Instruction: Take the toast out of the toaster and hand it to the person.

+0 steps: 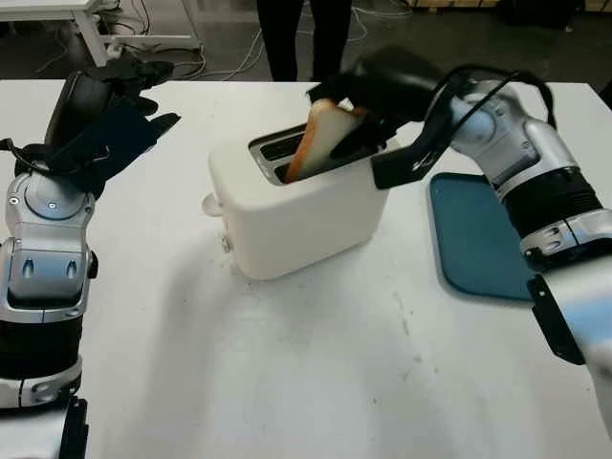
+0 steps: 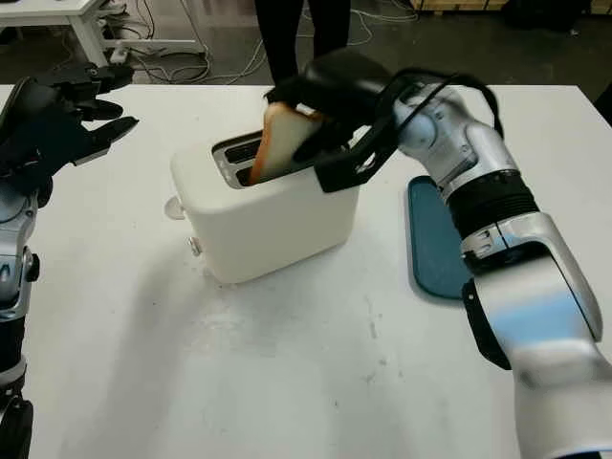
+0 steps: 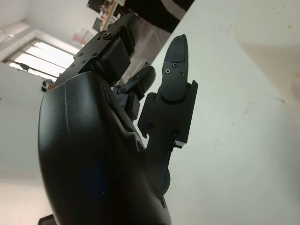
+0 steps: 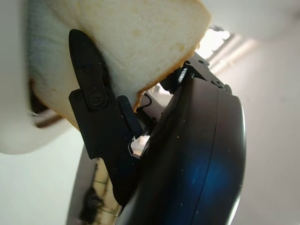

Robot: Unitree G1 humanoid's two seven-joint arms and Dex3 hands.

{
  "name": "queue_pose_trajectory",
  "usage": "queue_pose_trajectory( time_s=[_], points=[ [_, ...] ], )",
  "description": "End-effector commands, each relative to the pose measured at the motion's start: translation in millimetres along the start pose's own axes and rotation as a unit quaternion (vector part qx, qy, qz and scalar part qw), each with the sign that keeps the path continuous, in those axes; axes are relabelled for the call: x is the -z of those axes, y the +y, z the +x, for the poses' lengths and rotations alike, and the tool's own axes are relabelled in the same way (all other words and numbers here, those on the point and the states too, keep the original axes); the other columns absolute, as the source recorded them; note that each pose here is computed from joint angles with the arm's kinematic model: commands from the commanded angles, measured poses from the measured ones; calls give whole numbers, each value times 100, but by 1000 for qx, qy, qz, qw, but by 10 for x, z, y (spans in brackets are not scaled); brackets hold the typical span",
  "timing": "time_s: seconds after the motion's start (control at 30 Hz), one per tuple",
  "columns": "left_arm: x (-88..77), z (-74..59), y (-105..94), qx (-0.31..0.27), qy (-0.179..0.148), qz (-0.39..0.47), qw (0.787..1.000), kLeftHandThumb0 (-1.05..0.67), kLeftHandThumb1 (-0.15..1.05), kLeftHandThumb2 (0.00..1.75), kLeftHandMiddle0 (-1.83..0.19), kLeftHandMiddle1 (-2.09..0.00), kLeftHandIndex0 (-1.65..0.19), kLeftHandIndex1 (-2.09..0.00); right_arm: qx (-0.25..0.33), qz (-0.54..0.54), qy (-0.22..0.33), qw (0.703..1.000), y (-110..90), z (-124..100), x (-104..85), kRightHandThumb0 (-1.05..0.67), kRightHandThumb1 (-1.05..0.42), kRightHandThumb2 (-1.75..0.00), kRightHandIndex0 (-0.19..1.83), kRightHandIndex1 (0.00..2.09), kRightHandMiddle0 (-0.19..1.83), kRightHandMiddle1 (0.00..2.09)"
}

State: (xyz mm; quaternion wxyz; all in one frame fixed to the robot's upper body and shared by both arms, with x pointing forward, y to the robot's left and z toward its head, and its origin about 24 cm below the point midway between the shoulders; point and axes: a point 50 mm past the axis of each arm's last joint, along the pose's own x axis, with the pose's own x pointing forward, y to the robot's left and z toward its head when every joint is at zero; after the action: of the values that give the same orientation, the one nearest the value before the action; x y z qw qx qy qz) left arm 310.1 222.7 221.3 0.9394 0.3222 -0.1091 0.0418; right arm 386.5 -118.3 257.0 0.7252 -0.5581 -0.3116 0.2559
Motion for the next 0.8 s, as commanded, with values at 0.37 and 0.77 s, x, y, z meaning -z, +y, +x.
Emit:
queue_pose_trajectory(
  time_s=[0.37,0.77],
  points=[
    [1,-14,13,-6,2,-5,1000,-31,92,16,-40,-66,-63,0,165,149,25,975,-725,-227,278,-55,-92,-34,97,175,75,175],
    [11,-25,15,-5,3,-5,1000,-30,92,19,-41,-65,-63,0,271,351,158,882,-545,-482,760,-51,-92,-32,109,175,88,175]
  ],
)
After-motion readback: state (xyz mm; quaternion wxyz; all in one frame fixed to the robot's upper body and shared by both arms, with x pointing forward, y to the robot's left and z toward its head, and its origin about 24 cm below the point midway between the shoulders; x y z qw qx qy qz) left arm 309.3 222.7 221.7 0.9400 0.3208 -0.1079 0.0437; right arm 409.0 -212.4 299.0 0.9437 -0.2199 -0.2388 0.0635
